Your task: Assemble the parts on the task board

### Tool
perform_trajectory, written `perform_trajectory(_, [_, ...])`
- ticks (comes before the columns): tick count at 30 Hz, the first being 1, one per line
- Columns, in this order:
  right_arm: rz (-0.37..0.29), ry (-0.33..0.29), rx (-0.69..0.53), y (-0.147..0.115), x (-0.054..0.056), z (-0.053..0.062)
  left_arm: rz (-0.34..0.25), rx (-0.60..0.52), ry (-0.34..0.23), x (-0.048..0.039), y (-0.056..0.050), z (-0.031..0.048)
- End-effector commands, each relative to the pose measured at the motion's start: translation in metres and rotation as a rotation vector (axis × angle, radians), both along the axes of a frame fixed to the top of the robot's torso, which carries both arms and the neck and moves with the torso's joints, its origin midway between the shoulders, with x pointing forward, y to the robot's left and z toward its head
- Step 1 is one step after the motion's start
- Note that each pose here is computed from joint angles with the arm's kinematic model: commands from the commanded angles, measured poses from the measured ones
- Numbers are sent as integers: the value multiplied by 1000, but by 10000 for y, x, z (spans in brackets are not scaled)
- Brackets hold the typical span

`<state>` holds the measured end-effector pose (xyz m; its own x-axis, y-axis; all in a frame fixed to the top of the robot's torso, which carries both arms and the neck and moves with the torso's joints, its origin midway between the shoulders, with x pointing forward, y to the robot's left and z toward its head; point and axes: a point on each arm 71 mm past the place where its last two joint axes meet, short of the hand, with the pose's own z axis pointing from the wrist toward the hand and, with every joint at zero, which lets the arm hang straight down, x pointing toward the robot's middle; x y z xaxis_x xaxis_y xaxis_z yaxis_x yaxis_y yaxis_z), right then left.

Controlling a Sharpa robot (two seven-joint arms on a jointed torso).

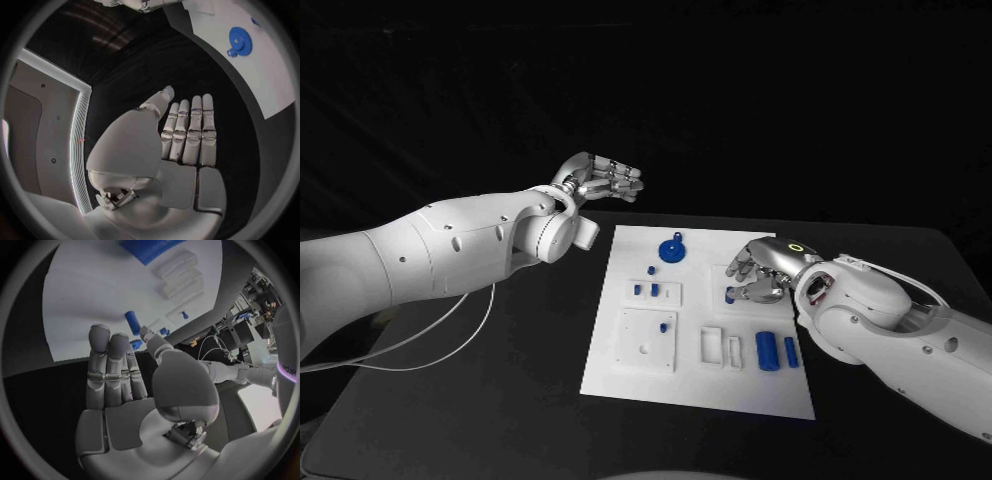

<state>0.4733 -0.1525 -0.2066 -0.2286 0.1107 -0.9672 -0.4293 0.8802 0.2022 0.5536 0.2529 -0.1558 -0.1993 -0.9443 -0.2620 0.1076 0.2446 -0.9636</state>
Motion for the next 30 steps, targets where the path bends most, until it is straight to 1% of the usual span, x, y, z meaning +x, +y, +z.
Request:
perform_trajectory(1, [28, 18, -55, 36, -20, -51, -16, -9, -3, -1, -21, 9])
perform_trajectory(10, [44, 33, -79, 84, -42, -133, -17, -9, -2, 1, -24, 8])
perform_trajectory(19, [51, 23, -74, 121, -57, -161, -17, -8, 0, 3, -24, 5])
perform_trajectory(30, [17, -66, -22, 119, -43, -93, -16, -8, 2, 3, -18, 3])
